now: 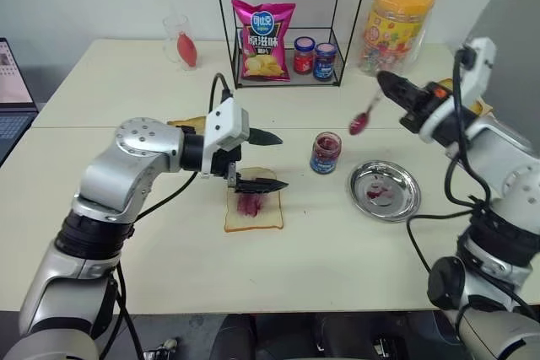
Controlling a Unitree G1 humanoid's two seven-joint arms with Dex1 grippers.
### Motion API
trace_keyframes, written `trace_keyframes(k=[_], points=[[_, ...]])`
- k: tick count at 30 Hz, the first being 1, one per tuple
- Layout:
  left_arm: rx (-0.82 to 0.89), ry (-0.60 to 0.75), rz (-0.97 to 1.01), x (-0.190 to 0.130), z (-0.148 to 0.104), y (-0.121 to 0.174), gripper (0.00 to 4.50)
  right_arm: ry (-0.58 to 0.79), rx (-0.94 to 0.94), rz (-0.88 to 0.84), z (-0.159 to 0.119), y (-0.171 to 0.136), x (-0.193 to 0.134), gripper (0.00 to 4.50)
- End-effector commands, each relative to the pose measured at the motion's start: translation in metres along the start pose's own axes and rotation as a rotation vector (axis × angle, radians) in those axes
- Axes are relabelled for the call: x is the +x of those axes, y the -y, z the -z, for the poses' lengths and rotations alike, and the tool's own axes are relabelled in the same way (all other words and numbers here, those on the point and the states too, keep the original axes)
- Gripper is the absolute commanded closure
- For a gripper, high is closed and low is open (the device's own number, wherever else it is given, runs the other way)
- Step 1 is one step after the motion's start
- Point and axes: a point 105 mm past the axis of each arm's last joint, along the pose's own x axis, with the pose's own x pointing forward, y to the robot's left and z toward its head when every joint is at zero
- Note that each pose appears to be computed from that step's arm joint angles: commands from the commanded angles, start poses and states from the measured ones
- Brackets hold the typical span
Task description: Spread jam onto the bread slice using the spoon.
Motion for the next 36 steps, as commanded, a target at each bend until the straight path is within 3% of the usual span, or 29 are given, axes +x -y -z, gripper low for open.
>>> trace_keyframes(k=[1,5,11,22,36], points=[[0.041,0.004,0.041,0.021,0.005,0.006,0.0,0.047,0.015,0.131,0.007,0.026,-0.033,4.45],[0.041,0.057,0.003,0.052,-0.003,0.0,0.0,0.036,0.121,0.258,0.039,0.057,-0.056,4.45],[0.022,0.074,-0.005,0.077,0.001,0.01,0.0,0.062,0.231,0.288,0.058,0.071,-0.057,4.45],[-0.046,0.076,-0.088,0.077,0.013,0.01,0.0,0.071,0.319,0.284,0.083,0.087,-0.038,4.45],[-0.061,0.08,-0.14,0.071,0.013,0.005,0.0,0.082,0.322,0.28,0.09,0.095,-0.04,1.59]])
